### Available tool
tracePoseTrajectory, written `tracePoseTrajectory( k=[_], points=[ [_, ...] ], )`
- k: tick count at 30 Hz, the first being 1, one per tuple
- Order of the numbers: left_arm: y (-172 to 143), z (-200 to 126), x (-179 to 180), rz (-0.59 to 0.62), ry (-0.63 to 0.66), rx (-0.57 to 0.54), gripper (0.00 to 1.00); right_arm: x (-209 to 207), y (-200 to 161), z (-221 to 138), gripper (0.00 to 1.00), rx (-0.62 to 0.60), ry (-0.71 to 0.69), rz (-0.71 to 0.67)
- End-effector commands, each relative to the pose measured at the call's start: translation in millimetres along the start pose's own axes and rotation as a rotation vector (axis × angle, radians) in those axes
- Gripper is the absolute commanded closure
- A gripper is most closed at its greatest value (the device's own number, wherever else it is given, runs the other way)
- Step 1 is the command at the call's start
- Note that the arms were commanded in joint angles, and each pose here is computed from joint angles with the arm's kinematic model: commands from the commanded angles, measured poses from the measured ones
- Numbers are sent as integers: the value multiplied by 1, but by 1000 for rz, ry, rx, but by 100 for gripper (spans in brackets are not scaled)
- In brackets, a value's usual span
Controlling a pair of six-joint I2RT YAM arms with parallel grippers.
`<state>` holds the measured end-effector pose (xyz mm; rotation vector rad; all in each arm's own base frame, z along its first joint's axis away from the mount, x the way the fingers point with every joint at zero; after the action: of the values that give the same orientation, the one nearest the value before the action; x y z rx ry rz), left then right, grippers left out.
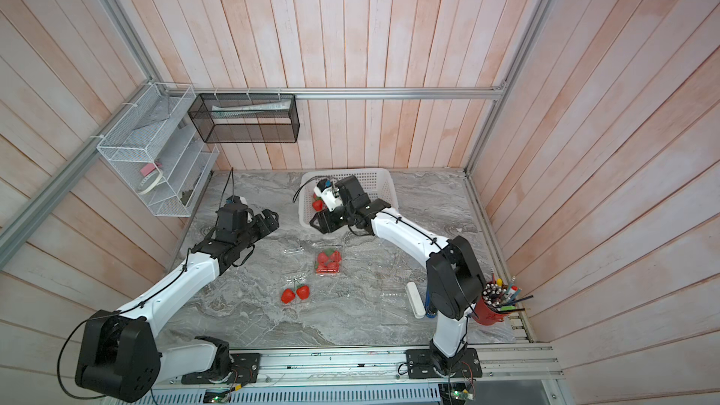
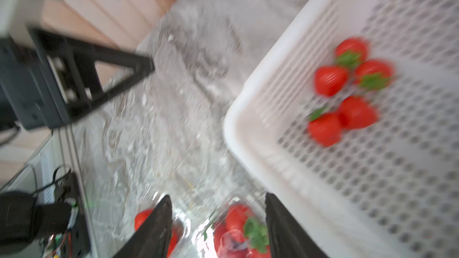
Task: Pack strawberries into containers
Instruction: Place the strawberry in the packing box, then pick up the strawberry from the basket.
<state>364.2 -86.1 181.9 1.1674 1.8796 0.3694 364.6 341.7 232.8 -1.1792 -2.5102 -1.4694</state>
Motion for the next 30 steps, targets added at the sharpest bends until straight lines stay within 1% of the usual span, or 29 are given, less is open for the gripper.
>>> tracePoseTrajectory(
  k=[1,3,5,6,9,12,14,16,18,22,26,27,30],
  points=[
    [20,12,-33,42,-126,-59,10,-27,34,-1,39,-57,-35,36],
    [19,26,-42,68,-142,-48,11,-53,42,12,39,-29,-54,79],
    [17,39,-49,90,-154,-31,11,-80,43,29,39,29,-109,110],
    [15,46,-52,96,-153,-21,11,-95,39,41,39,80,-140,120],
    [10,64,-55,94,-159,14,11,-119,27,72,39,209,-187,116],
    [7,74,-59,89,-179,30,11,-136,12,94,37,279,-211,122],
    [6,80,-61,89,-184,41,11,-141,7,99,35,286,-226,128],
    [5,85,-64,92,-190,52,11,-147,-5,108,33,300,-230,139],
    [4,89,-68,95,-198,60,11,-148,-9,111,31,287,-227,140],
    [-2,96,-72,98,-216,80,11,-153,-17,117,30,292,-234,147],
    [-11,102,-77,106,-237,102,11,-153,-24,127,30,314,-224,155],
    [-14,104,-77,105,-237,110,11,-157,-38,139,31,343,-224,164],
    [-19,107,-77,99,-244,127,11,-153,-42,147,37,347,-238,147]
  ],
)
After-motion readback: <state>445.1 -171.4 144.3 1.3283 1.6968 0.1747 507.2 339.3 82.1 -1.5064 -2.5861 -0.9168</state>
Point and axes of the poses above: each gripper's point midway between its finger pads, its own z axis out along the fingers, its own x axis along the line the jaws close on, y = z × x, the point moved 3 cm from there along -z, back along the fingers, and after that the axes turned 1 degree about -z, right-handed, at the moved point
